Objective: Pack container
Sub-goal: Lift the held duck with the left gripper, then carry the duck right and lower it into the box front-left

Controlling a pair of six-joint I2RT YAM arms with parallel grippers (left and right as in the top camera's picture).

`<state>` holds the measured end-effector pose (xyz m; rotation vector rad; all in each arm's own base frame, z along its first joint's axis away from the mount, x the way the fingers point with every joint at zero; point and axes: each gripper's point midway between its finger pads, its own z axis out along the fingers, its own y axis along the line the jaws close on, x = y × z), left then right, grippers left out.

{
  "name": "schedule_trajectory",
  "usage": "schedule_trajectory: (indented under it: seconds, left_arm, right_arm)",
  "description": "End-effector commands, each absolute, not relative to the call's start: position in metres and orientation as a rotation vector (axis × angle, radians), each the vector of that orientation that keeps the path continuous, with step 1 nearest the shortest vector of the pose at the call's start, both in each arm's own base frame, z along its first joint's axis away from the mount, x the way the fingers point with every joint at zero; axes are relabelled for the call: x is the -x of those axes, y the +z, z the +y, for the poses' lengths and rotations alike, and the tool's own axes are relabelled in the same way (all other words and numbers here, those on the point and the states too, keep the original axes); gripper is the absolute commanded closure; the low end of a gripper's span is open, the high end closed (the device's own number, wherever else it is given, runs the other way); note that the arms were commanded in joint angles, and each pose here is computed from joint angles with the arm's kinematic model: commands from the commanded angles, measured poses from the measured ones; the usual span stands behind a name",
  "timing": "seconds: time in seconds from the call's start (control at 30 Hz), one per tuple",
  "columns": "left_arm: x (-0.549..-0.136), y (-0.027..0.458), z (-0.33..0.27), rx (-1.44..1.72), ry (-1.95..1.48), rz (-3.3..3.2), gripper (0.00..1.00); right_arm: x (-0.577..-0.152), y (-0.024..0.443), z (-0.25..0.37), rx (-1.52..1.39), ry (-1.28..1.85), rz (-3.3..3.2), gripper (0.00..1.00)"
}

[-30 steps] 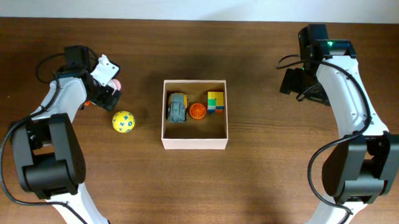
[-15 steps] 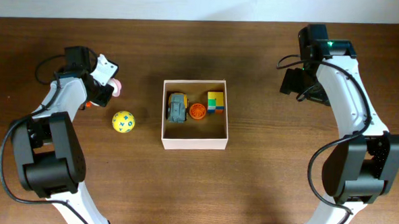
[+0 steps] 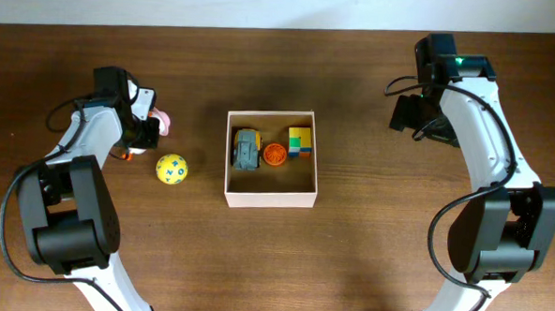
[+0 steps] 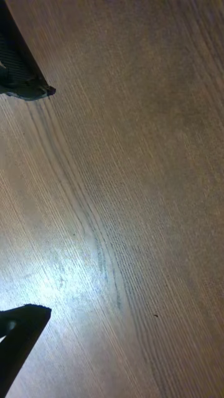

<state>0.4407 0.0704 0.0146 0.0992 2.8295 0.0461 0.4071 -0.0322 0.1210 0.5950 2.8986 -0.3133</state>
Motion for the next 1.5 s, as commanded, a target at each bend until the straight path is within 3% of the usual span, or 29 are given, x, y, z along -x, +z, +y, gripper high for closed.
schedule_trajectory:
  seconds: [0.0, 0.43, 0.73, 1.0, 1.23, 1.47]
  left_arm:
    - [-0.434, 0.007, 0.068, -0.006, 0.012, 2.867, 0.98]
    - [-0.457, 0.042, 0.071, -0.008, 0.02, 2.81, 0.98]
    - [-0.485, 0.121, 0.059, -0.037, -0.098, 2.729, 0.98]
    - [-0.481, 0.194, 0.007, -0.151, -0.339, 2.678, 0.98]
    - [-0.446, 0.22, -0.065, -0.514, -0.415, 2.708, 0.98]
    - [-0.378, 0.213, -0.149, -1.195, -0.479, 2.669, 0.98]
  right_arm:
    - [-0.406, 0.12, -0.03, -0.601, -0.311, 2.901, 0.01]
    - [-0.406, 0.12, -0.03, -0.601, -0.311, 2.901, 0.01]
    - [-0.406, 0.12, -0.03, -0.601, -0.311, 2.901, 0.01]
    - [-0.406, 0.12, -0.03, -0.601, -0.311, 2.901, 0.01]
    - [-0.406, 0.12, -0.03, -0.601, -0.31, 2.9, 0.01]
    - [-0.406, 0.12, -0.03, -0.601, -0.311, 2.901, 0.01]
